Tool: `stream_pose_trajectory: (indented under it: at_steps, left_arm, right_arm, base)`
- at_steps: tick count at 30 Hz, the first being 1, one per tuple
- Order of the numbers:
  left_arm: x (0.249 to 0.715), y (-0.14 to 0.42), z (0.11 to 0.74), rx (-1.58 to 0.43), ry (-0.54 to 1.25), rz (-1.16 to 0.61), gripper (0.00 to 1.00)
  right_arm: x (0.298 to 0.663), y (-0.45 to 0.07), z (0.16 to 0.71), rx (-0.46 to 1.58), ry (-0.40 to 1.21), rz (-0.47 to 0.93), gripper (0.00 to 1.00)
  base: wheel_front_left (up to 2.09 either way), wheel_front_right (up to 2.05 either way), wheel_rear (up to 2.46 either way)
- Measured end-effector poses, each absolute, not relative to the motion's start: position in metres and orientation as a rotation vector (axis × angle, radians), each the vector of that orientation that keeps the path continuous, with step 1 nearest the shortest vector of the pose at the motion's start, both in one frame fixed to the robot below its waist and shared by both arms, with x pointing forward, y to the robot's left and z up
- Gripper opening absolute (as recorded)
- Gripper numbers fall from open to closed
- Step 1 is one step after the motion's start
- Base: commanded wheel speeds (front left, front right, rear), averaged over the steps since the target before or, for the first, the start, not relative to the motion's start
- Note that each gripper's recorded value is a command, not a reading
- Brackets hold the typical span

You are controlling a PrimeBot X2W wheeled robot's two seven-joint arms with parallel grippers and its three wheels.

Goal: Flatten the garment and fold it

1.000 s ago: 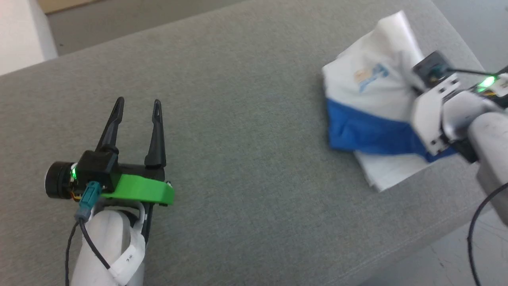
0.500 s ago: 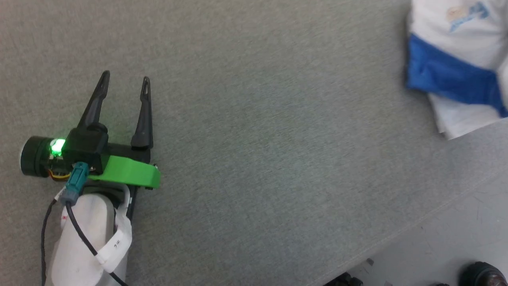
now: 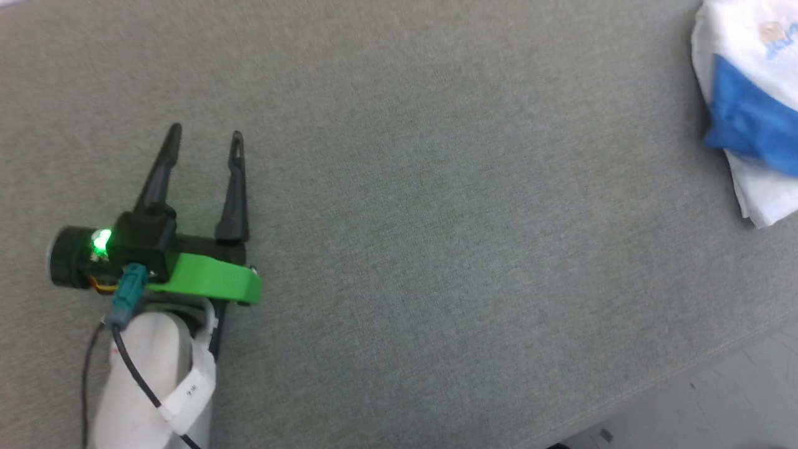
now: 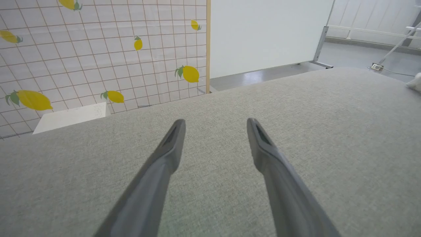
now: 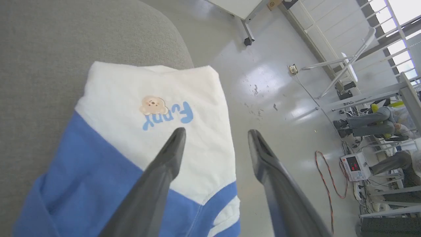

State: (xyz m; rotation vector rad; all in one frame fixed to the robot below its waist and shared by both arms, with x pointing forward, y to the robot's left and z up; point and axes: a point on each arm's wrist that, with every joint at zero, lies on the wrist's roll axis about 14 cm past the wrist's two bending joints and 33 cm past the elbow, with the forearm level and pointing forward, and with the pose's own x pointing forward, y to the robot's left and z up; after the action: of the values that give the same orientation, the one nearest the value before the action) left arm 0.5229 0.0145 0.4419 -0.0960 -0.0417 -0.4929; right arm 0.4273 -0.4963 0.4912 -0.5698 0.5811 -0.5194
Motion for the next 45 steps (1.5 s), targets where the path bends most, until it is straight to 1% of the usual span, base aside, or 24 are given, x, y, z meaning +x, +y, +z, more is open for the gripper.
stream_pose_trajectory:
  at_steps: [5,12,17,24,28,33,39,45]
  left_arm:
    - [0.507,0.02,0.458,-0.14,-0.05,-0.459,1.0]
    - [0.482,0.037,0.48,-0.184,-0.053,-0.4,1.0]
    - [0.468,0.067,0.492,-0.179,-0.067,-0.312,1.0]
    - [0.446,0.113,0.51,-0.153,-0.101,-0.185,1.0]
    - [0.431,0.133,0.516,-0.144,-0.113,-0.131,1.0]
    - [0.415,0.15,0.523,-0.134,-0.127,-0.088,1.0]
    - [0.394,0.164,0.523,-0.127,-0.126,-0.048,1.0]
    - [0.376,0.168,0.521,-0.129,-0.118,-0.031,1.0]
  right_arm:
    - [0.434,-0.472,0.51,-0.509,0.42,-0.474,1.0]
    - [0.445,-0.421,0.541,-0.381,0.16,-0.374,1.0]
    - [0.453,-0.364,0.556,-0.274,-0.018,-0.256,1.0]
    - [0.436,-0.294,0.567,-0.148,-0.168,-0.13,1.0]
    - [0.425,-0.26,0.569,-0.086,-0.218,-0.079,1.0]
    - [0.412,-0.226,0.564,-0.028,-0.235,-0.022,1.0]
    - [0.398,-0.198,0.551,-0.017,-0.207,0.037,1.0]
    - [0.388,-0.18,0.537,-0.014,-0.166,0.079,1.0]
  base:
    - [0.0,0.0,0.0]
    - [0.0,0.0,0.0]
    - [0.0,0.0,0.0]
    - [0.0,0.0,0.0]
    - [0.0,0.0,0.0]
    - [0.0,0.0,0.0]
    - [0.0,0.0,0.0]
    - [0.0,0.0,0.0]
